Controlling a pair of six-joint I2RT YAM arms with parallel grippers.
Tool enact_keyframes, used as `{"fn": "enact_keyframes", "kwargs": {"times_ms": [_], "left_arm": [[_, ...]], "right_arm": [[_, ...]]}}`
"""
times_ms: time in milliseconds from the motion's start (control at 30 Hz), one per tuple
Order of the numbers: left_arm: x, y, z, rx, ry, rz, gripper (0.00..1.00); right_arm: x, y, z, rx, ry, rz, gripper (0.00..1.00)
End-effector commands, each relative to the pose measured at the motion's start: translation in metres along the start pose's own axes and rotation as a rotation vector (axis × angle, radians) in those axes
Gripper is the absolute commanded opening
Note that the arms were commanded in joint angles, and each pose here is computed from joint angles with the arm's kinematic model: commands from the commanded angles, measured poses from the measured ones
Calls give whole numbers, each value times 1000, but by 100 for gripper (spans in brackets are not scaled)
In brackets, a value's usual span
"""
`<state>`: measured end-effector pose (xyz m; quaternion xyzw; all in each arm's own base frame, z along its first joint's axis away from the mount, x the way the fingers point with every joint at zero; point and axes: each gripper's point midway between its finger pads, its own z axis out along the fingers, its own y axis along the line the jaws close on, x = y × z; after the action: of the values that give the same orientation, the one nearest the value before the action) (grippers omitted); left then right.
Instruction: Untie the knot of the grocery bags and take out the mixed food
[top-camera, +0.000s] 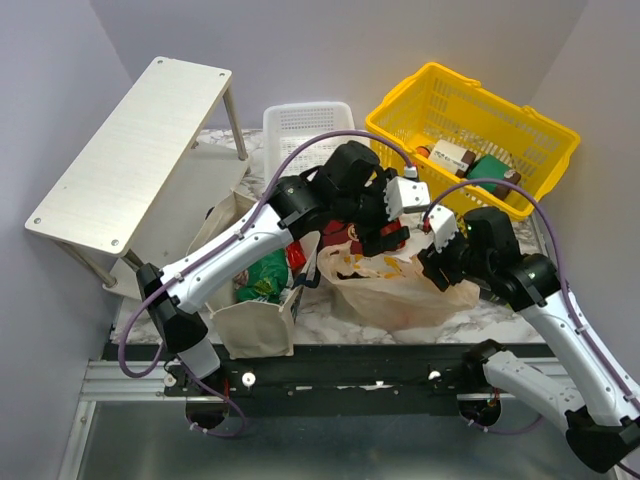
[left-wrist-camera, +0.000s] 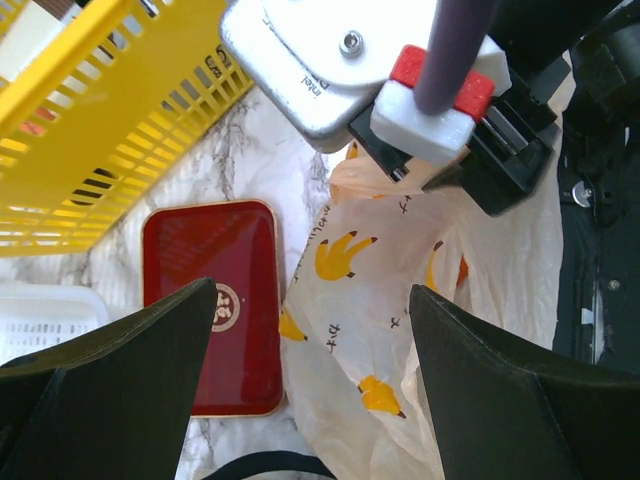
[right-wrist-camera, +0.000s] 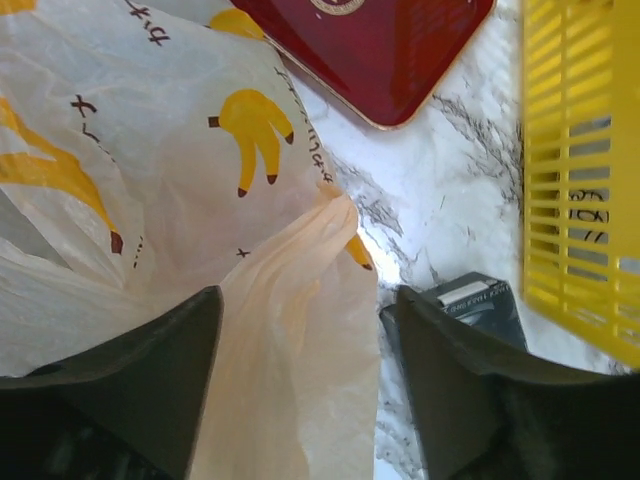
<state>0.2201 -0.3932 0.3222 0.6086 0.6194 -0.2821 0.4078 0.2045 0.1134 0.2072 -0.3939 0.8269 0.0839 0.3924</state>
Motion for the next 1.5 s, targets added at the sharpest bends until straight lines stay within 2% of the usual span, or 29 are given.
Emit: {"fn": "enact_keyframes", "kwargs": {"times_ms": [0,33,100,200,367,467,733,900,967,1000,1100,1167,1200,1267,1400,1467], "left_arm": [[5,-8,13,63,20,-59,92],[8,-8,15,66,33,-69,91],[12,-4,20,45,54,-108,90],[3,3,11,-13,22,-130,90],[8,4,6,-33,8,-81,92],[14,-4,10,14,5,-49,95],[41,-6,33,42,87,-105,94],[56,-39,39,248,114,-66,94],[70,-43,43,278,167,-76,86],[85,-38,53,258,221,-82,69],[110,-21,68,213,305,-105,40],[112,-10,73,197,300,-108,31],[114,-1,74,188,294,-111,18],[103,10,73,176,258,-93,0],[67,47,60,83,165,-96,0],[36,72,45,20,64,-95,0]], "right_arm": [[29,5,1,-29,109,8,27],[27,3,-1,-16,99,13,1],[11,-10,-11,50,32,18,0],[-24,-22,-32,100,-85,-2,0],[-111,-21,-97,107,-444,-181,0],[-128,-11,-124,128,-621,-258,0],[-103,14,-129,58,-621,-358,0],[-83,18,-132,91,-611,-413,0],[-77,17,-127,102,-600,-423,0],[-76,16,-127,109,-598,-425,0],[-75,14,-126,126,-604,-428,0],[-78,12,-127,138,-610,-440,0],[-78,10,-126,149,-605,-441,0],[-78,6,-126,170,-600,-455,0],[-77,-12,-129,273,-571,-488,0],[-76,-18,-129,310,-565,-499,0]]}}
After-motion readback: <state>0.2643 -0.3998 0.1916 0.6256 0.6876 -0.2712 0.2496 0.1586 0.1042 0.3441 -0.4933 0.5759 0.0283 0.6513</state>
